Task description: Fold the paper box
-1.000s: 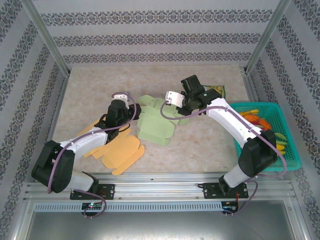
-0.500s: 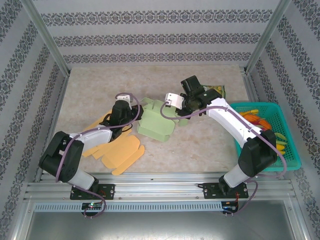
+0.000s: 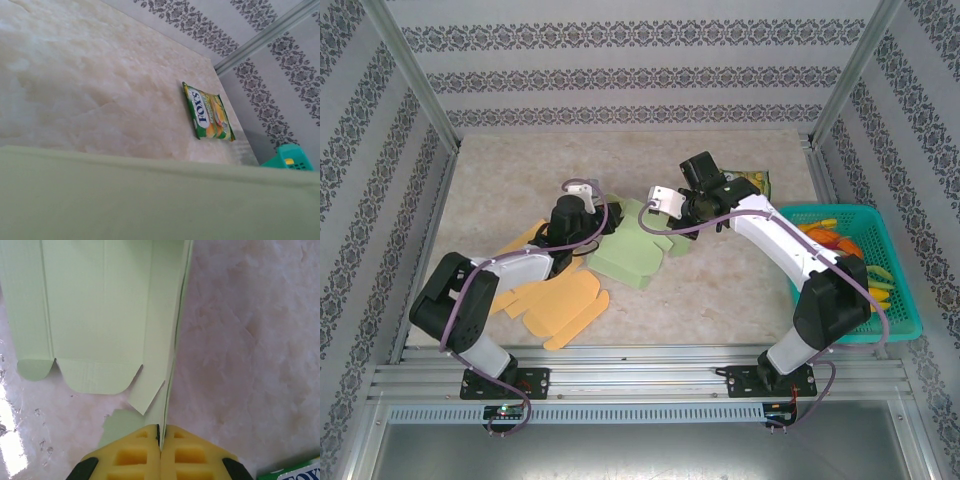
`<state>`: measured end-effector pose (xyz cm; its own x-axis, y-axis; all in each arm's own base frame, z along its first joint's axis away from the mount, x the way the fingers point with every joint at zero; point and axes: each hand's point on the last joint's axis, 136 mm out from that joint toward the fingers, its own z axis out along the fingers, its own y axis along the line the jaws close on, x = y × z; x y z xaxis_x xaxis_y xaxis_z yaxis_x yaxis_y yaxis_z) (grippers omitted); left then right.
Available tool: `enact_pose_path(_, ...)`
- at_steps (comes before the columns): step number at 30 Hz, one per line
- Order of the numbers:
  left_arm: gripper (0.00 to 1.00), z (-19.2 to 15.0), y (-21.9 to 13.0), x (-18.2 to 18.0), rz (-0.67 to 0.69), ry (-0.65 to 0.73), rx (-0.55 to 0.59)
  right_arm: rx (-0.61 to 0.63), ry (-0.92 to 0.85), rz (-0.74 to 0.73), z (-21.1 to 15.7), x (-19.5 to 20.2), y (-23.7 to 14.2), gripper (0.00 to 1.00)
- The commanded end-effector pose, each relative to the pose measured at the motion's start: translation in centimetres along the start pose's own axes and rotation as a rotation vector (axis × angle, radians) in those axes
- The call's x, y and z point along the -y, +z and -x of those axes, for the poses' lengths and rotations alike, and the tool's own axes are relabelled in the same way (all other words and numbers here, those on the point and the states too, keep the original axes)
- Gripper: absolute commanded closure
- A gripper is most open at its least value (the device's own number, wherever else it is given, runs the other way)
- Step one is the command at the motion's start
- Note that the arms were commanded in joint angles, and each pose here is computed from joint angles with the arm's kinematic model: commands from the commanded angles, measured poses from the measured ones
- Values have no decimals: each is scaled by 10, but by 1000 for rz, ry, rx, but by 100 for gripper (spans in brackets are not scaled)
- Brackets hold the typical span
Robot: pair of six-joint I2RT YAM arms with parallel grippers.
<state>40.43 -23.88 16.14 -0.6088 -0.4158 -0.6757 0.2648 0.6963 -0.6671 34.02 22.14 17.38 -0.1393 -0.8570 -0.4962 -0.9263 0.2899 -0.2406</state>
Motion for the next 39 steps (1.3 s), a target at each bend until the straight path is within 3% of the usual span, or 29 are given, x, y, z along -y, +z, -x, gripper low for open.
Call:
enact_pose_path(1, 81, 6, 1, 21, -86, -10, 22, 23, 34, 43, 0, -3, 8, 100)
enact_pose_path(4, 81, 6, -14, 17, -41, 16, 23, -9, 56, -1, -10, 10, 8, 100)
enact_pose_path(11, 80, 12, -72, -20, 212, 115, 97, -93, 25, -110, -25, 41, -2, 100)
enact_pose_path(18, 78, 9, -106, -37, 275, 143, 160, -201, -83, -97, -40, 53, 16, 100)
enact_pose_path(24, 74, 0, -104, -44, 271, 135, 144, -265, -117, -105, -47, 69, 47, 100)
enact_pose_path(32, 73, 0, -91, -44, 265, 154, 121, -309, -196, -242, -42, 91, 71, 100)
enact_pose_path(39, 73, -9, -56, -46, 214, 179, 50, -204, -276, -400, -26, 98, 69, 100)
